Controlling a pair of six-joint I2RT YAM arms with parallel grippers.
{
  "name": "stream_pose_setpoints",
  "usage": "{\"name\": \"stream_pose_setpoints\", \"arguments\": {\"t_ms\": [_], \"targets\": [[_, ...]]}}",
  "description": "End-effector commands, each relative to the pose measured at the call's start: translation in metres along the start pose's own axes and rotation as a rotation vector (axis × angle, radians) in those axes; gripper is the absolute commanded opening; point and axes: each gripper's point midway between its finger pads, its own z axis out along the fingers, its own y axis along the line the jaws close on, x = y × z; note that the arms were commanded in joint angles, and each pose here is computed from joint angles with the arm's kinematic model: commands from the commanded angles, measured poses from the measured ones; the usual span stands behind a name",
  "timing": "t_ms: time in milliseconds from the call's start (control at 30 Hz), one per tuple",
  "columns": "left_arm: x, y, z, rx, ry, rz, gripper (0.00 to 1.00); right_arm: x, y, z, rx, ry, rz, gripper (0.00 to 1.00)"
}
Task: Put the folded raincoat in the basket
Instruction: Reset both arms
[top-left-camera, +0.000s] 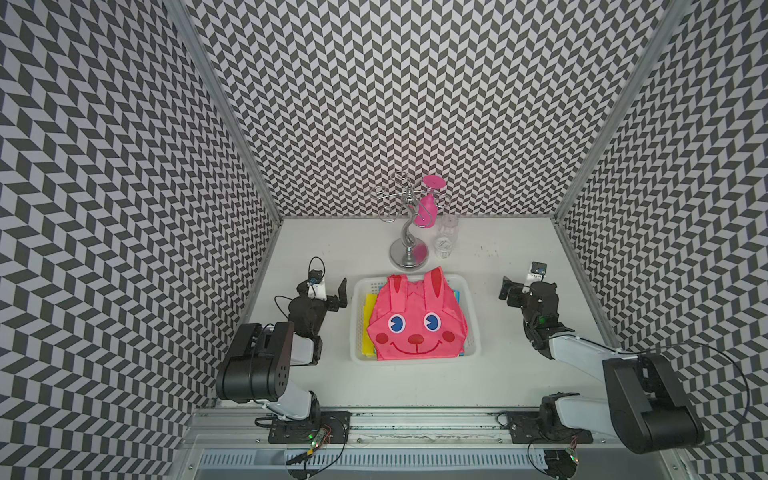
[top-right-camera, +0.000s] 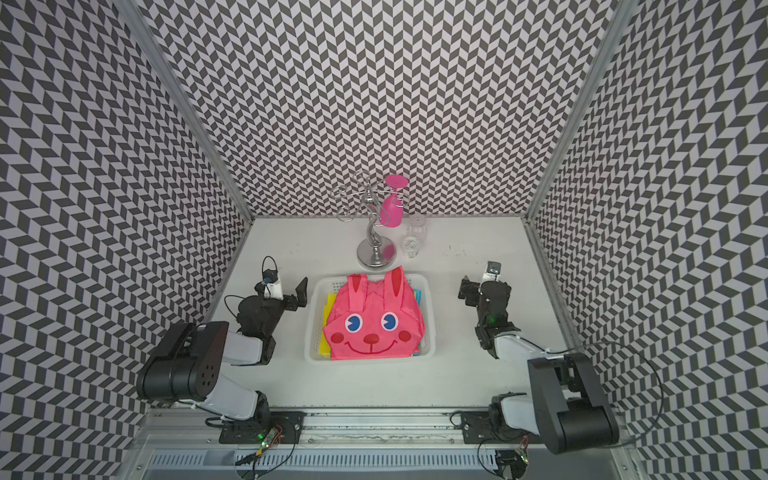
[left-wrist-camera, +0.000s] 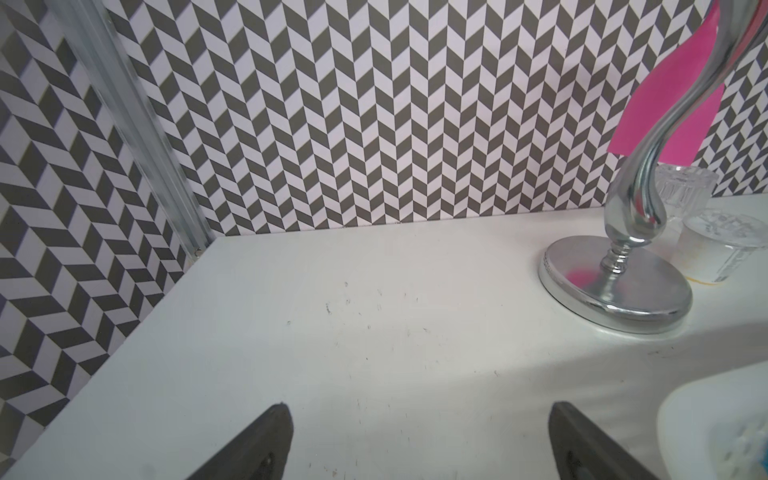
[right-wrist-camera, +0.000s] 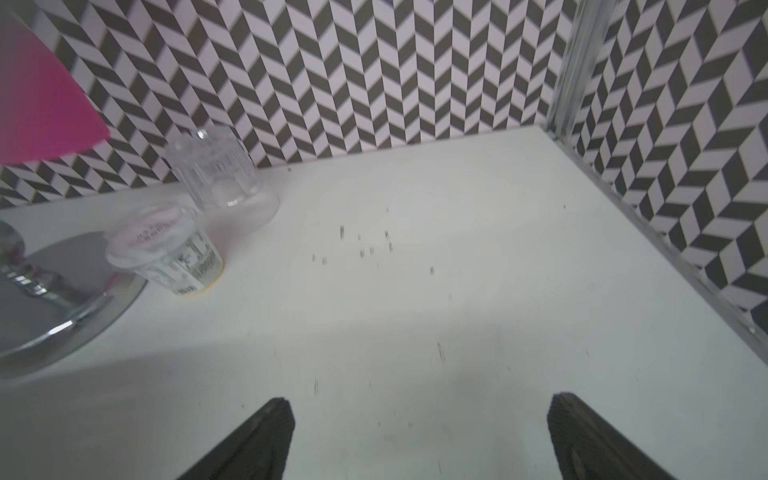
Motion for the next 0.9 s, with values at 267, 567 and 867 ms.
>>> {"name": "stream_pose_setpoints", "arguments": {"t_ms": [267, 567, 867], "targets": [[-0.014, 0.004, 0.004, -0.020, -0.045, -0.005, 1.00, -0.068, 0.022, 0.005, -0.191, -0.227, -0.044, 1.00], [-0.015, 0.004, 0.004, -0.020, -0.045, -0.004, 0.99, -0.026, -0.003, 0.001, -0.103, -0.254, -0.014, 1.00], [-0.015, 0.003, 0.003, -0.019, -0.046, -0.004, 1.00, -0.017, 0.012, -0.012, -0.177, -0.295, -0.088, 1.00]]}}
